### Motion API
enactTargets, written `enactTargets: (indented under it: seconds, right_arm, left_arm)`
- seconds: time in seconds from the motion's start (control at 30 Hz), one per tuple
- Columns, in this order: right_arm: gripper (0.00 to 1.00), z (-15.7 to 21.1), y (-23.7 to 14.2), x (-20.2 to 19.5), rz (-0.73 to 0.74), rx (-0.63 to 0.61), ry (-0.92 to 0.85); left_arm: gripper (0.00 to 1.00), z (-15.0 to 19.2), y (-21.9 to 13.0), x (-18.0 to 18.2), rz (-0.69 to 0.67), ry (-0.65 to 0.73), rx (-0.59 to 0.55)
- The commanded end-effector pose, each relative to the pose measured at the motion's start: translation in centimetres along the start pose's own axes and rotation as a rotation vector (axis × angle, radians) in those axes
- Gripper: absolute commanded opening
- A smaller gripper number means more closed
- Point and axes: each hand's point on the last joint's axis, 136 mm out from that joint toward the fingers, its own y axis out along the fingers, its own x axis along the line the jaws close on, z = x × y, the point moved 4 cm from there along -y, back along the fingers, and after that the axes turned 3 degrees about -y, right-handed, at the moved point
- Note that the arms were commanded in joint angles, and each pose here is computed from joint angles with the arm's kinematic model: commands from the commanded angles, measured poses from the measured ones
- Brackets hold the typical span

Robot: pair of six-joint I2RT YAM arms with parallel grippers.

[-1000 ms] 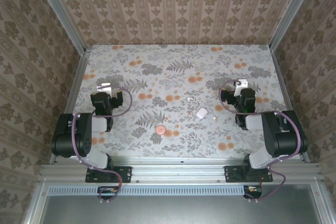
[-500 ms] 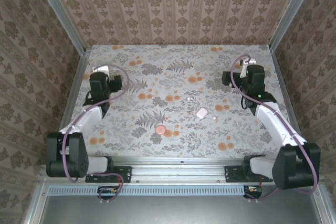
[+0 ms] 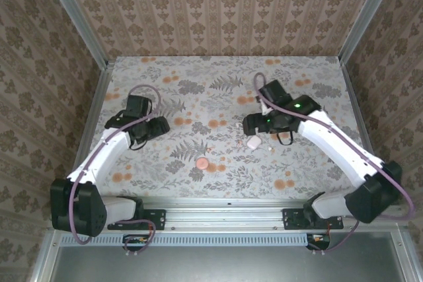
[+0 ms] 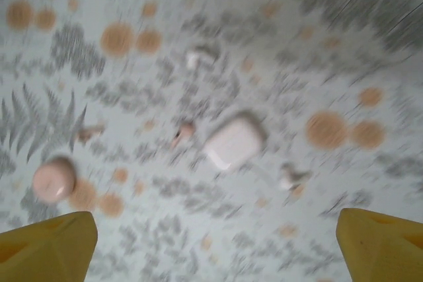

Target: Insert wireless bluetooth earbuds into charging case

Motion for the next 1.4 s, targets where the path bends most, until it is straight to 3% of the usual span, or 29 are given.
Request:
enactTargets:
  seconds: [0.0, 0.27, 0.57, 1.37]
  right_arm:
    - [0.85, 2.3, 1.6, 3.2, -0.034, 0.185, 0.048]
    - [0.77, 2.4, 6.8, 11.6, -0.103, 0.285, -0.113]
    - [0.75, 3.8, 10.9, 16.0, -0.02, 0.324, -0.333]
    - [0.68, 4.9, 18.0, 18.2, 0.012, 0.364, -0.435]
  left_arm:
    - [0.75, 4.1, 0.5, 1.2, -0.041, -0.093, 0.195]
    - [0.75, 6.5, 1.2, 2.5, -0.062, -0.157, 0.272]
    - [0.76, 7.1, 0.9, 4.1, -0.025, -0.244, 0.271]
    - [0.75, 7.4, 0.5, 6.1, -0.05, -0.253, 0.273]
